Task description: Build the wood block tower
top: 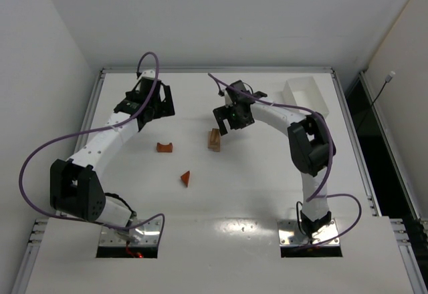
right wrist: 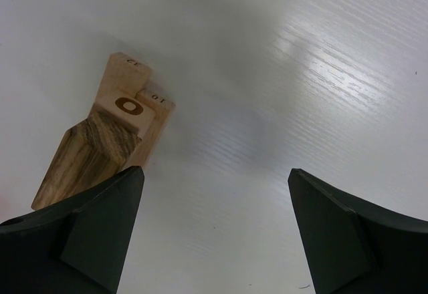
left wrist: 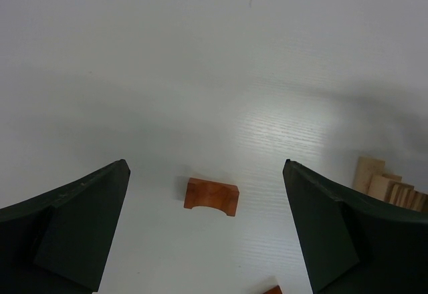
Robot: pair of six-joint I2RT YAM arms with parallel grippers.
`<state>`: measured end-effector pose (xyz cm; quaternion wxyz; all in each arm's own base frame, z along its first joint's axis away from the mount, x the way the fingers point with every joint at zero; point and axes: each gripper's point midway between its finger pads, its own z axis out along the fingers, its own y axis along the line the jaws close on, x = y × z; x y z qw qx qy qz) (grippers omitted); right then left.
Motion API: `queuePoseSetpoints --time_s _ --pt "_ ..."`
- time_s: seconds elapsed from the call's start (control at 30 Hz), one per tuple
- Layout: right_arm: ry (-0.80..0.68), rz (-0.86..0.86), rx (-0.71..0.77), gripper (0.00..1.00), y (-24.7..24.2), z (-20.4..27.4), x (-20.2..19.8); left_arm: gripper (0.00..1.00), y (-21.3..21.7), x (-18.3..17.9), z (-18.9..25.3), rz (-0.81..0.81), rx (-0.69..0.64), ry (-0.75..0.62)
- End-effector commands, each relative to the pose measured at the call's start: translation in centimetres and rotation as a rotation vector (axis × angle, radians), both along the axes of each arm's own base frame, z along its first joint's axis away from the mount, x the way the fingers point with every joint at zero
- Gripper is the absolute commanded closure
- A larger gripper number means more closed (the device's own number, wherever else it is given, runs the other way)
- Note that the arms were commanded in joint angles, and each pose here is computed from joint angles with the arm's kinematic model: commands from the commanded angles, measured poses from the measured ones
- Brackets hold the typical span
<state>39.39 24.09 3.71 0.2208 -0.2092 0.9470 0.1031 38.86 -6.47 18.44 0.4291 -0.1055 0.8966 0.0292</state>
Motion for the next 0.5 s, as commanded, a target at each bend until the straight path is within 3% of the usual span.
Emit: queuePoseSetpoints --time_s 0.0,0.47 --pt "-0.038 -0.004 0.044 0.12 1.38 1.23 1.25 0.0 -0.08 0.71 0.66 0.01 -0.027 -0.034" --pt "-0.03 0.006 0.057 0.12 1.75 1.15 1.26 0.0 -0.31 0.93 0.43 0.003 -0.033 -0.032"
